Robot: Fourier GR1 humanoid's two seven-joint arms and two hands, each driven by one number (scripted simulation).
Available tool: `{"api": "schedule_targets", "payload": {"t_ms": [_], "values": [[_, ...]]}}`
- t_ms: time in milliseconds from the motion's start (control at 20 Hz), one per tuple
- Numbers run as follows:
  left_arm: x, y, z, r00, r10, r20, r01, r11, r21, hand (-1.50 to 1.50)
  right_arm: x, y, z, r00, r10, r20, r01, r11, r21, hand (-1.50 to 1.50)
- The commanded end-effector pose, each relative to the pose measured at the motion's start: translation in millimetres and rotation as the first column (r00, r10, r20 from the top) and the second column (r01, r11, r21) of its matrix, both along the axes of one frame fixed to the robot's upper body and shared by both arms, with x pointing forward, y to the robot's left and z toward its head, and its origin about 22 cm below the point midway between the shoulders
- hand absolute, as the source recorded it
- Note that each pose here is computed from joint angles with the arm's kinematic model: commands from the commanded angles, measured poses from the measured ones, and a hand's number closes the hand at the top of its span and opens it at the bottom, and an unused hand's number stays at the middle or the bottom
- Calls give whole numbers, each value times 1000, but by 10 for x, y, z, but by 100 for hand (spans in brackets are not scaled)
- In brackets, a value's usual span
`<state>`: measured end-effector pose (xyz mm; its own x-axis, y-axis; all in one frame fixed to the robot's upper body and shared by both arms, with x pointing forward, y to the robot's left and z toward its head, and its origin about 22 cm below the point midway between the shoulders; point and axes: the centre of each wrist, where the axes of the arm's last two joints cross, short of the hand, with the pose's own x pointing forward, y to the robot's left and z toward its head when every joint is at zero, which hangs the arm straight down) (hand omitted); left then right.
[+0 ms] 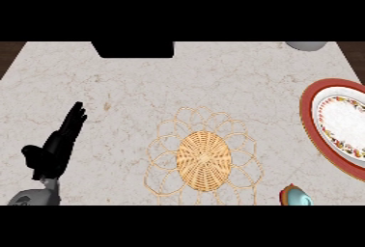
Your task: Pick the squash from the placemat and place it in the plate
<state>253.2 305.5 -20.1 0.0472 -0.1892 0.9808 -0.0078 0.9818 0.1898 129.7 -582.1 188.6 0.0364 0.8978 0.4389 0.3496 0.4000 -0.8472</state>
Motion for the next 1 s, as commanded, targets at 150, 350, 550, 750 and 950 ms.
{"api": "schedule_targets", "payload": {"t_ms": [150,350,550,750,950], "values": [[-86,205,-36,1000,-21,-7,21,1000,8,0,523,453,-111,996,82,-43,-80,995,62,150],[-47,76,-99,1000,-25,-3,25,1000,-4,0,808,824,-375,992,117,-47,-112,989,92,150],[-19,-60,5,1000,-22,-5,22,1000,-18,0,1202,1222,-377,992,110,-61,-106,992,70,150],[26,-195,112,1000,-5,19,4,1000,15,0,1470,1344,-478,990,107,-92,-100,992,73,150],[79,-139,-74,1000,-13,10,13,1000,-9,0,1649,1442,-691,998,20,-60,0,953,303,-150]]}}
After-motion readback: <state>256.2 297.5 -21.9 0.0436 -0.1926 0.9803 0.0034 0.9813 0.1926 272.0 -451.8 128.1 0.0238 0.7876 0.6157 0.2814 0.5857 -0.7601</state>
